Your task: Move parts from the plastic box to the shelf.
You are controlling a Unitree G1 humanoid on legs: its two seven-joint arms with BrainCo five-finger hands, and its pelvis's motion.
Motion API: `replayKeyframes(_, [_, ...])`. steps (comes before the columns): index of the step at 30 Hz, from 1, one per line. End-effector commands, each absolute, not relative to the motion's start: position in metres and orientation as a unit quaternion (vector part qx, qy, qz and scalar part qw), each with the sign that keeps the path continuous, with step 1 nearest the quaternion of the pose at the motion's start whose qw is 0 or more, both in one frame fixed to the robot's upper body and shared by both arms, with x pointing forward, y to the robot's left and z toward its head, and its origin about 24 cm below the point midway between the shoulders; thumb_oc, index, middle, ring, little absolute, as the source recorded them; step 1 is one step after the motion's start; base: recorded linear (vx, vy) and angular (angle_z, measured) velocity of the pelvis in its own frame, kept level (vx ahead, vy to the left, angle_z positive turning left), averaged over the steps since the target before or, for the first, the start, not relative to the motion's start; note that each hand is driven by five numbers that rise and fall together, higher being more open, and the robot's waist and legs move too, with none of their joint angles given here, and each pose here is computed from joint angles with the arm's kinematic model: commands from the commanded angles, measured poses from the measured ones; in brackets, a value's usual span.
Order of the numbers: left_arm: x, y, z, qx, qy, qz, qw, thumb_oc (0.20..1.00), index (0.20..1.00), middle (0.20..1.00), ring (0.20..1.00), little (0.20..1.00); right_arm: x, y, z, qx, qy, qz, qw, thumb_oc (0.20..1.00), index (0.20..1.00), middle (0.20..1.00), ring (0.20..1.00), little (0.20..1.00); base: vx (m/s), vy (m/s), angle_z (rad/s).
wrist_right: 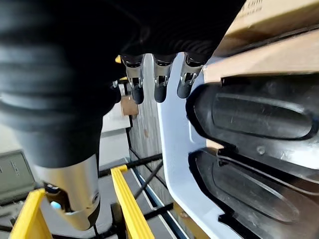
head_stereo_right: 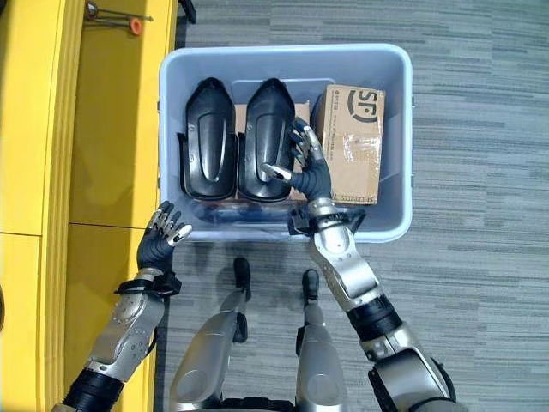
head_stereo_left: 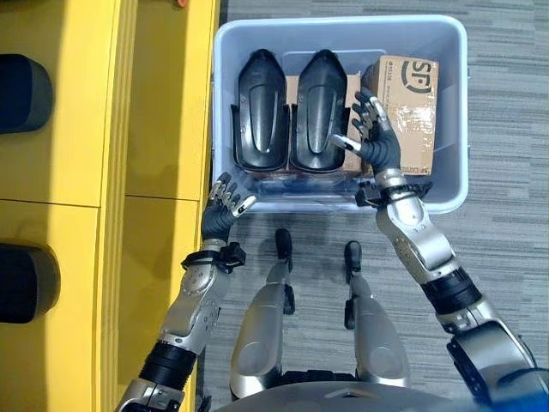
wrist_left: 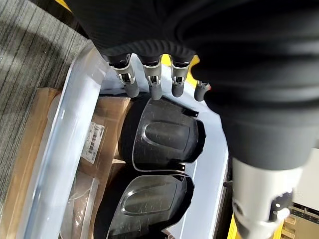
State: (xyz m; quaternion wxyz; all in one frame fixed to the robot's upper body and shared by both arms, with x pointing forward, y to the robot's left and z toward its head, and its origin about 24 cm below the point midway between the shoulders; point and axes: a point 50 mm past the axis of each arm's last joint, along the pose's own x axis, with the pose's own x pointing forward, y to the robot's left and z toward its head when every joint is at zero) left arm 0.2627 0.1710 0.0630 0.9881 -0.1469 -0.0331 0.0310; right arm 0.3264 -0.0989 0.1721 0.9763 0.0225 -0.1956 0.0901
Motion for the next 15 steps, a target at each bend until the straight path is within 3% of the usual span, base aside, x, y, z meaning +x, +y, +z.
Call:
replayKeyframes(1, [0.253,0.180,0.074,-0.154,-0.073,0.046,0.984,1.000,1.000,1.000,1.000,1.000,0.317,-0.096,0.180,0.043,-0.231,0.080,0.969,1.000,1.000,1.000,1.000,1.000,0.01,-0.017,0.09])
replayKeyframes(15, [0.256,0.177,0.084,-0.161,-0.095,0.047,0.981,1.000,1.000,1.000,1.000,1.000,0.323,-0.118,0.204,0.011,-0.288,-0.020,0.957,1.000,1.000,1.000,1.000,1.000,0.00,0.000,0.02])
